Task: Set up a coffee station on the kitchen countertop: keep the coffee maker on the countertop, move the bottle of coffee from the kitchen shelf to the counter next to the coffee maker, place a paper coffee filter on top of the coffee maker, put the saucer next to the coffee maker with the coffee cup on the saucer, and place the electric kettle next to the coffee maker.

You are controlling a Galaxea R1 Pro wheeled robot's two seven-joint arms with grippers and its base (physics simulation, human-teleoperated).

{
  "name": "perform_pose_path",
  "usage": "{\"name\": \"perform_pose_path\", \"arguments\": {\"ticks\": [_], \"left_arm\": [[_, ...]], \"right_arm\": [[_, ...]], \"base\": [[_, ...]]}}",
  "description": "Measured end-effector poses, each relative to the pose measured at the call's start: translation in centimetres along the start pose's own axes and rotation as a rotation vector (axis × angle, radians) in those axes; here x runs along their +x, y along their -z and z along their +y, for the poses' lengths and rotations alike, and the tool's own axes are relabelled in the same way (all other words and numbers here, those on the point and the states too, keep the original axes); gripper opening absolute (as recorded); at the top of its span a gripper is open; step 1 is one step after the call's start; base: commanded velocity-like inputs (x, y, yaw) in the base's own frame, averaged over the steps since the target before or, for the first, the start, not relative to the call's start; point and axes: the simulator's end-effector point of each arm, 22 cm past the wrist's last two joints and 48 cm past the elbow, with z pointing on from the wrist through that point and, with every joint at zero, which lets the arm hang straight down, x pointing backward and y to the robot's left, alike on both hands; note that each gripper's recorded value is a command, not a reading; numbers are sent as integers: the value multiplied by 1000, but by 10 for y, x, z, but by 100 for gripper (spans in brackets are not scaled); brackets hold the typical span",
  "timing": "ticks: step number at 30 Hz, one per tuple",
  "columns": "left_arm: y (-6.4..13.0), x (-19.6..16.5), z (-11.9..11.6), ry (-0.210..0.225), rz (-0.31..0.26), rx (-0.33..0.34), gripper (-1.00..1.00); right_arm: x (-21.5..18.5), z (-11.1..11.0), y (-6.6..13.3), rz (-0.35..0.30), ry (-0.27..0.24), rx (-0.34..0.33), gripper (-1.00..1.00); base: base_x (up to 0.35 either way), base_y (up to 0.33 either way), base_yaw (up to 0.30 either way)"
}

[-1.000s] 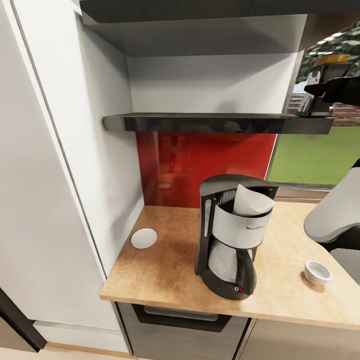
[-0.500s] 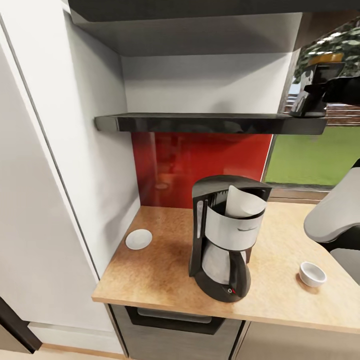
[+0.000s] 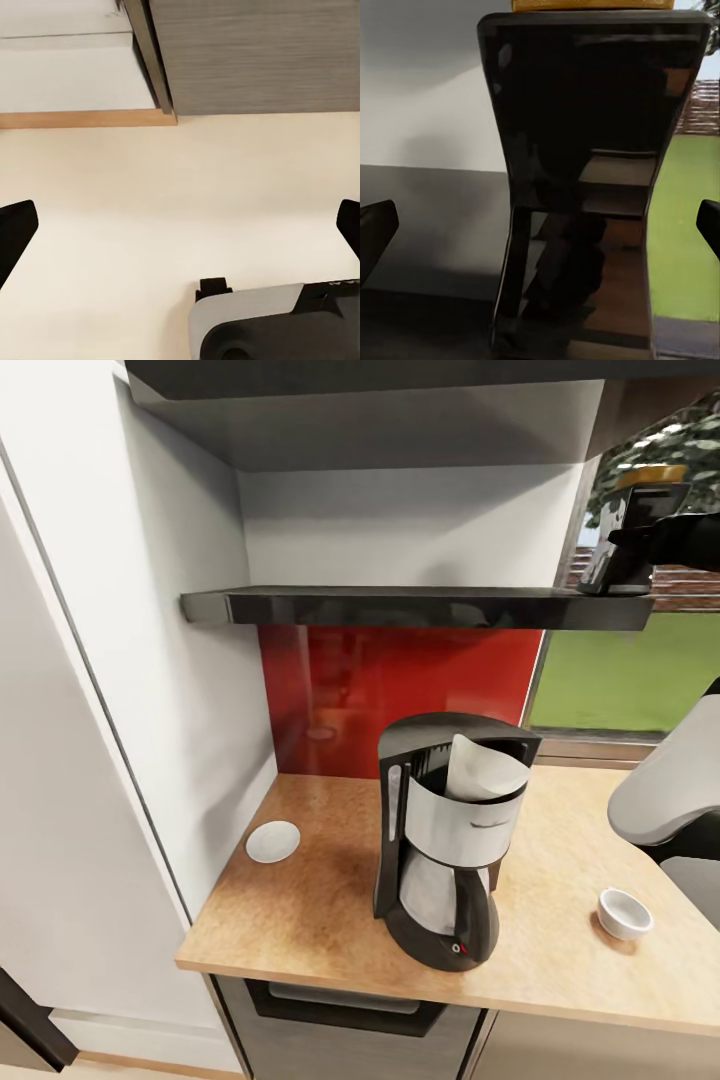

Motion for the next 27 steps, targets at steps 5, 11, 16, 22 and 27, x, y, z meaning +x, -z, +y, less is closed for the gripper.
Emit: {"name": "perform_pose_path", "arguments": {"ticks": [5,11,16,22,27], "left_arm": [[0,0,0,1,0,-1,100],[0,0,0,0,0,0,100],[0,0,0,1,0,-1,100],[0,0,0,1,0,-1,100],[0,0,0,0,0,0,100]], "right_arm": [[0,0,0,0,0,0,100],[0,0,0,0,0,0,100],[0,0,0,-1,0,1,100],[-1,0,1,-1,0,1,100],[-1,0,1,-2,1,1,100]], "base": [[46,-1,0],[126,0,0],[10,0,0],[93,0,0],[27,0,0]]}}
